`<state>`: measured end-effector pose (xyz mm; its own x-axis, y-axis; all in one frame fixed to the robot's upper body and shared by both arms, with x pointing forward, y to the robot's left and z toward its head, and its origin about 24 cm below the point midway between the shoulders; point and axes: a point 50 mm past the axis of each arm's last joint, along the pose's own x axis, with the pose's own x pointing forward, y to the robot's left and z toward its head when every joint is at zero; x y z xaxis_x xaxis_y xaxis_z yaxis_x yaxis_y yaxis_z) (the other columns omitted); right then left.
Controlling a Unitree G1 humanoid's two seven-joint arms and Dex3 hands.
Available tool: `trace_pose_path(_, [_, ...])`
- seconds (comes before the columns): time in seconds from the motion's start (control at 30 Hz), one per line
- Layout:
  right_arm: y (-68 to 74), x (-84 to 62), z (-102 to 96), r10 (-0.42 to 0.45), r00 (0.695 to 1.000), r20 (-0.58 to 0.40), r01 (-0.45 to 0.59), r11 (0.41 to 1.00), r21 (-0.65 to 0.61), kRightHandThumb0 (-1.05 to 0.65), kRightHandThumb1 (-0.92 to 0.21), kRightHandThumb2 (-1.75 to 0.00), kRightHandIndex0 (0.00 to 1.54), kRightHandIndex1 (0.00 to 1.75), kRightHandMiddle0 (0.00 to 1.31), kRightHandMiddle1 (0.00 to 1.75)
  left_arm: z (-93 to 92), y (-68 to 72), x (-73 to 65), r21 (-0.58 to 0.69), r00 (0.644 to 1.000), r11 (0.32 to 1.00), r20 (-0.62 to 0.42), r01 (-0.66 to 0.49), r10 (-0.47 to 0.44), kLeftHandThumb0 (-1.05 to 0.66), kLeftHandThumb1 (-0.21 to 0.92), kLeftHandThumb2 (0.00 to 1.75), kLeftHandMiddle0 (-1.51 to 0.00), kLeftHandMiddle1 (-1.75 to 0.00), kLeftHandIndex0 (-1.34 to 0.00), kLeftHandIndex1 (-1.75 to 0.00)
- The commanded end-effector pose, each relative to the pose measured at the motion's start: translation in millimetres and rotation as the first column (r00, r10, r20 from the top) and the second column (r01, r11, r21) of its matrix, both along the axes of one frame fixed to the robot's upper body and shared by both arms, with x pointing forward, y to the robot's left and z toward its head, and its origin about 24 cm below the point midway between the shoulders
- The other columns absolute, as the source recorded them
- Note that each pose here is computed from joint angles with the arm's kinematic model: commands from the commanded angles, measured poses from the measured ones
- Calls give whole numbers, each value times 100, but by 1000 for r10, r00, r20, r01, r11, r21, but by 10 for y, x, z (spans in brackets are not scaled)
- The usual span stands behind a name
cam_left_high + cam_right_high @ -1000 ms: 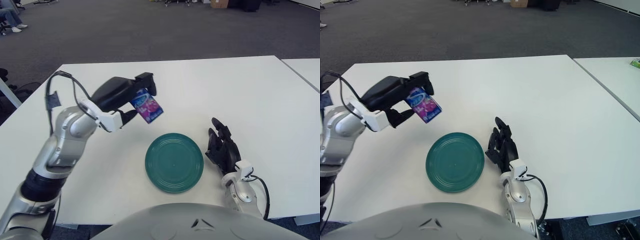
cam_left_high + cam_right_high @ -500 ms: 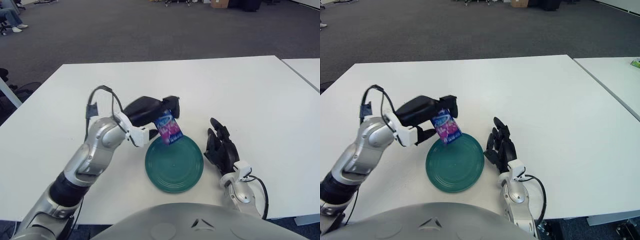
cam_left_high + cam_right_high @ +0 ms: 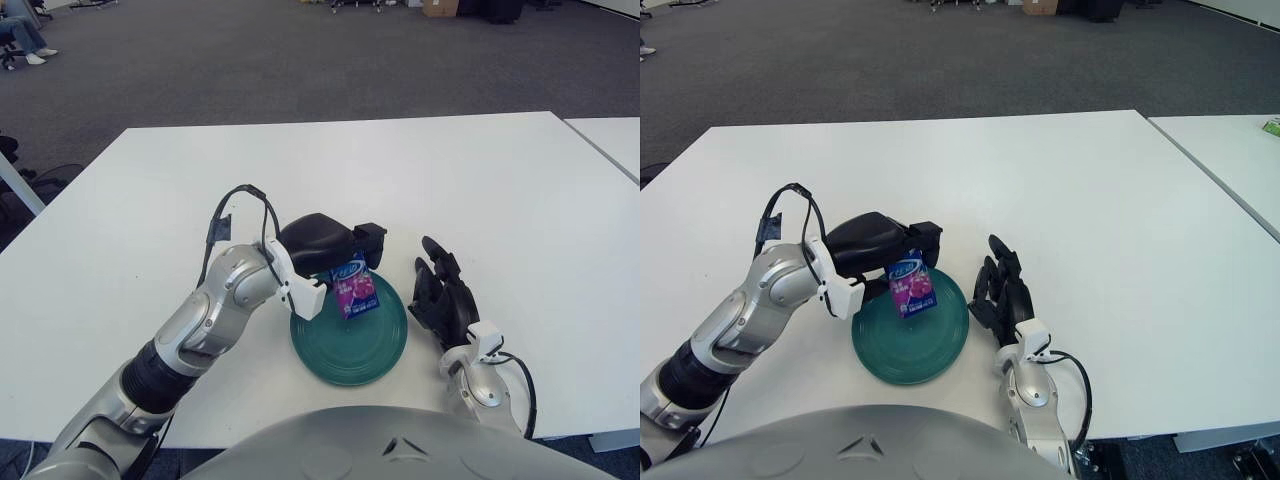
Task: Put the gum into the plate.
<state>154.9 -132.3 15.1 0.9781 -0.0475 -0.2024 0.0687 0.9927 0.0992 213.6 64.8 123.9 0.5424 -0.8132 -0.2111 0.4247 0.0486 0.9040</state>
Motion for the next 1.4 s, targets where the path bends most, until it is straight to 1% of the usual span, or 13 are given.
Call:
trace_pose_path(0.0, [-39,-123,-159,-20,995,-96,22,1000,17,-67,-92,-94,12,0,0,39,-197,-2,23,47,996,999,-84,12,-8,0,1,165,-78,-174,-67,-172])
trace_pose_path(0.17, [-45,-123,-161,-21,996,-90,23,999,24,-66,-92,-94,13,1,0,41,-365,40,13,48,986,999,-164,5,3,0,5,161,-74,-174,-65,-174])
trace_pose_path(0.5, [-28,-130,-143,-21,996,-83,24,999,37,-64,-92,-97,15,1,0,42,-400,36,-48,29,980,1000,-198,8,-2,0,10,156,-68,-174,-63,-175])
trace_pose_path(0.73, [-24,-130,-137,-32,996,-86,35,999,39,-64,-92,-98,16,1,0,43,-416,53,-82,117,982,992,-186,49,-26,0,15,149,-67,-169,-59,-175])
trace_pose_path(0.8, [-24,-128,-139,-37,996,-85,40,998,38,-63,-92,-99,16,1,0,43,-402,65,-89,163,986,984,-163,69,-42,0,33,129,-51,-172,-47,-174])
trace_pose_path(0.87, [-26,-128,-140,-40,996,-84,44,998,37,-63,-92,-99,17,1,0,43,-394,70,-96,197,987,976,-146,90,-61,-38,45,97,-38,-168,-24,-162])
trace_pose_path(0.93, [-25,-128,-140,-42,996,-83,45,998,38,-63,-92,-100,17,1,0,44,-391,69,-100,218,987,970,-137,108,-79,-61,55,71,-24,-160,-10,-154])
trace_pose_path(1.03, [-23,-119,-131,-39,996,-78,42,998,45,-62,-92,-100,17,1,0,44,-385,69,-102,248,983,956,-134,158,-128,-74,62,57,-14,-140,-4,-143])
trace_pose_path(1.1, [-18,-121,-119,-33,997,-73,37,998,52,-63,-92,-101,17,1,0,46,-382,64,-103,267,975,942,-143,205,-172,-90,76,33,-15,-90,-2,-111])
trace_pose_path(1.13, [-13,-123,-111,-29,997,-72,33,998,56,-63,-92,-101,17,1,0,46,-377,62,-102,279,970,932,-145,231,-197,-91,79,28,-15,-82,-1,-106])
trace_pose_path(1.17, [-9,-124,-105,-26,997,-71,30,998,59,-64,-92,-101,18,1,0,46,-374,61,-101,287,966,925,-147,249,-215,-96,84,23,-12,-58,-1,-80])
trace_pose_path(1.23, [-8,-123,-101,-22,997,-71,27,998,63,-64,-92,-102,18,1,0,46,-360,57,-99,306,957,909,-148,284,-249,-101,89,20,-8,-26,0,-43])
trace_pose_path(1.37, [-1,-117,-92,-23,997,-72,28,997,67,-66,-92,-102,18,1,0,48,-324,83,-99,331,955,895,-123,297,-271,-104,91,24,-2,-7,0,-13])
